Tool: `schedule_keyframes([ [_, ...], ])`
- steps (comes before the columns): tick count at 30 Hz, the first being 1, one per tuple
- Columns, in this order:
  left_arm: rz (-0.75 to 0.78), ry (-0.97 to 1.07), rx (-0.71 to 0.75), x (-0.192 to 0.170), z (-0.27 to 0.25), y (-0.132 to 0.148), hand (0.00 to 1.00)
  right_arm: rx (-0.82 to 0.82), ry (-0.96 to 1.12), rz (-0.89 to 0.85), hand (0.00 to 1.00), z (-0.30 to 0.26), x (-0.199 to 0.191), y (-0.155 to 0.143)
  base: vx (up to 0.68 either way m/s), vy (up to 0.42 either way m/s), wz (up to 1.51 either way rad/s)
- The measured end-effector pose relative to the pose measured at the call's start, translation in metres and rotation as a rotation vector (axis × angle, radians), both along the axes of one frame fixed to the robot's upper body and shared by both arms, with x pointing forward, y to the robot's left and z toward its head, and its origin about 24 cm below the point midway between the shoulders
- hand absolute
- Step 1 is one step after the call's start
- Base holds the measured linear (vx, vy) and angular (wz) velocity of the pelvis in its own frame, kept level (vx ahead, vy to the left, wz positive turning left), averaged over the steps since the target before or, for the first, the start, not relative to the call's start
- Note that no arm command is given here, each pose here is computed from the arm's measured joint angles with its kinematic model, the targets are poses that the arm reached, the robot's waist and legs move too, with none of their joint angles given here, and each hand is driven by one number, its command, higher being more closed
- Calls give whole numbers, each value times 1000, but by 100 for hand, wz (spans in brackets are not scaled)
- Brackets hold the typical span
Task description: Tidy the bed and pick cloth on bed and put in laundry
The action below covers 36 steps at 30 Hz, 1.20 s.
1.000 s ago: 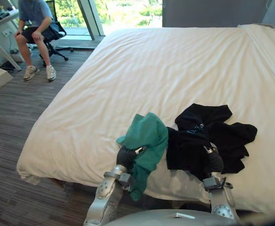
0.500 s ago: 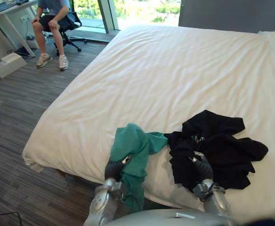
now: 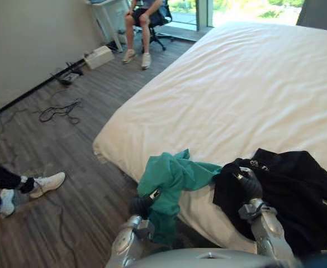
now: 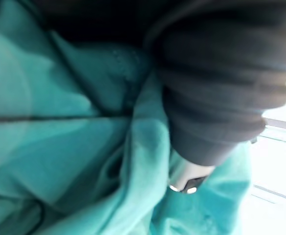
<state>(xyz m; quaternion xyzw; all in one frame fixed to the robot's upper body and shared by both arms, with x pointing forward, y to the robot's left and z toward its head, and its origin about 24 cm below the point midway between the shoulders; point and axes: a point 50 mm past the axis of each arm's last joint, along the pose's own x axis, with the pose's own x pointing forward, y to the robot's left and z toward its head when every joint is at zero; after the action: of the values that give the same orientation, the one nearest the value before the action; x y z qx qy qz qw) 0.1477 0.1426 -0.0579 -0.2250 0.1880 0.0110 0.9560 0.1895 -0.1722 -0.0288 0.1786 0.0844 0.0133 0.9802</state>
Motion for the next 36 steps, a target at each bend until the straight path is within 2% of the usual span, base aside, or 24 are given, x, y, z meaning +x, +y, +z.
schedule_keyframes([
  [5,-12,4,47,-1,-1,11,100,35,-4,-6,100,0,-3,8,-129,87,76],
  [8,-6,25,58,-1,-5,13,100,32,-26,-21,100,6,-18,6,-32,142,139],
  [11,-5,-41,87,17,1,18,100,40,-16,-37,100,6,-31,6,38,71,191],
  [15,61,5,54,12,-6,18,100,13,59,-18,100,-11,-33,-1,30,11,129],
  [20,182,93,4,-1,-18,24,100,45,89,71,100,-23,-26,11,73,-72,70],
  [24,149,95,3,3,-19,19,100,76,107,40,100,-27,-30,16,85,-96,130],
  [28,124,91,6,3,-20,19,100,57,107,9,100,-27,-26,7,141,6,103],
  [33,126,133,3,-4,-29,21,100,66,87,34,100,-22,-11,12,39,-6,35],
  [36,89,114,-12,0,-27,15,100,73,119,8,100,-28,-18,9,62,-72,50],
])
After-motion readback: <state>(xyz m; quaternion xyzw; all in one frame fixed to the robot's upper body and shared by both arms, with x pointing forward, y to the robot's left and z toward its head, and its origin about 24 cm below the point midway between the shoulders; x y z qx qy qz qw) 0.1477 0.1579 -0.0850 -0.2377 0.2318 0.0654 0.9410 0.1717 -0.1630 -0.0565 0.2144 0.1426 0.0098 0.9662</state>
